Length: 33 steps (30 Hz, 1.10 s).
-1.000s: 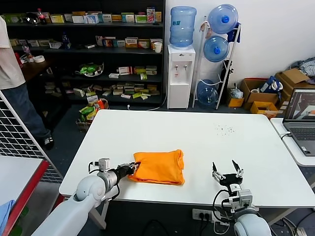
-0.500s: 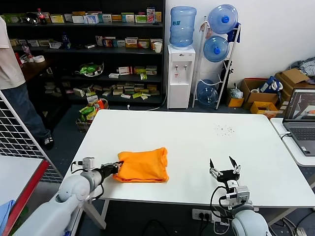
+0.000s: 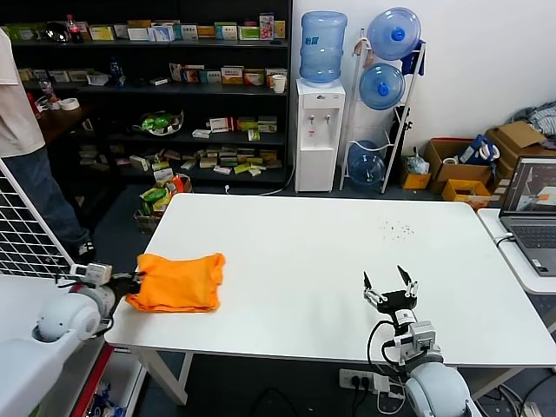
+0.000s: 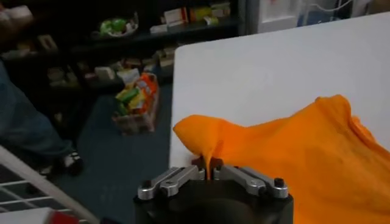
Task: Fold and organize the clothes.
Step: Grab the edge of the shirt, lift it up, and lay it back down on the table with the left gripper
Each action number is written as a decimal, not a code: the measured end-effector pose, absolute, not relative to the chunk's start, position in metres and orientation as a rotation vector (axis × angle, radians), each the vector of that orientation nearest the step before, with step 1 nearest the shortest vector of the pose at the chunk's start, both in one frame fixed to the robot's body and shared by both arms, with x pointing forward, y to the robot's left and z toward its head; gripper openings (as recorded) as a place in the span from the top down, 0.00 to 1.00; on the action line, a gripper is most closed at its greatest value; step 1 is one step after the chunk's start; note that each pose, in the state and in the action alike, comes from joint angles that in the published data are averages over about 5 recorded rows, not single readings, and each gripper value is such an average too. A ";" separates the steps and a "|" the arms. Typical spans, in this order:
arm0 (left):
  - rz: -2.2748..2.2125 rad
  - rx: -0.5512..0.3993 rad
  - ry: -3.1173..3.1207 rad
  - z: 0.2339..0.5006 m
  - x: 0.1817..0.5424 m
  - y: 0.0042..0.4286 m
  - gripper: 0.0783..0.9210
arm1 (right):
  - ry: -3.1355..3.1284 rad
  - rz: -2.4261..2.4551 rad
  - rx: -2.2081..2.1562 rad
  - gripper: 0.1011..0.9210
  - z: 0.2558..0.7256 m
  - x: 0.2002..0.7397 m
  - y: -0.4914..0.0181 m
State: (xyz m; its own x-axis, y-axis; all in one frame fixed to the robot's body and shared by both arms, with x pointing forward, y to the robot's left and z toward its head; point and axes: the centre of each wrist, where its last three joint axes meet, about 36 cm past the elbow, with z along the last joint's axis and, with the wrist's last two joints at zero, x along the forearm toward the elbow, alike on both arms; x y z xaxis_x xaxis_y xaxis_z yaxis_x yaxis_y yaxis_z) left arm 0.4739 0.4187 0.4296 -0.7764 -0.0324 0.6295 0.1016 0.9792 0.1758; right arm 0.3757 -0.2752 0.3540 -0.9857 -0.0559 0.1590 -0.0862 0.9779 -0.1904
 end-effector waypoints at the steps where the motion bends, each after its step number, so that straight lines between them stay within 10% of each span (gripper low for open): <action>1: -0.290 -0.026 -2.447 0.434 0.475 0.425 0.95 | -2.976 0.296 0.111 0.12 0.355 0.377 -0.275; 17: -0.623 0.209 -2.440 0.505 0.481 0.500 0.95 | -2.998 0.300 0.131 0.12 0.355 0.381 -0.272; 33: -0.689 0.206 -2.446 0.502 0.478 0.481 0.95 | -2.997 0.322 0.130 0.12 0.351 0.376 -0.271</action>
State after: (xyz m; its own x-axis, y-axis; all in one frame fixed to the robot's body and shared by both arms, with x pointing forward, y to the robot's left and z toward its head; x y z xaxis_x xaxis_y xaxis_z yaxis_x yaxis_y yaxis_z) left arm 0.4783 0.4806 0.5022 -0.8177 -0.2929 0.4956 0.0087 0.8545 0.5194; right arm 0.3762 -0.2710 0.3509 -0.9885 -0.0717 0.1329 -0.0983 0.9736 -0.2060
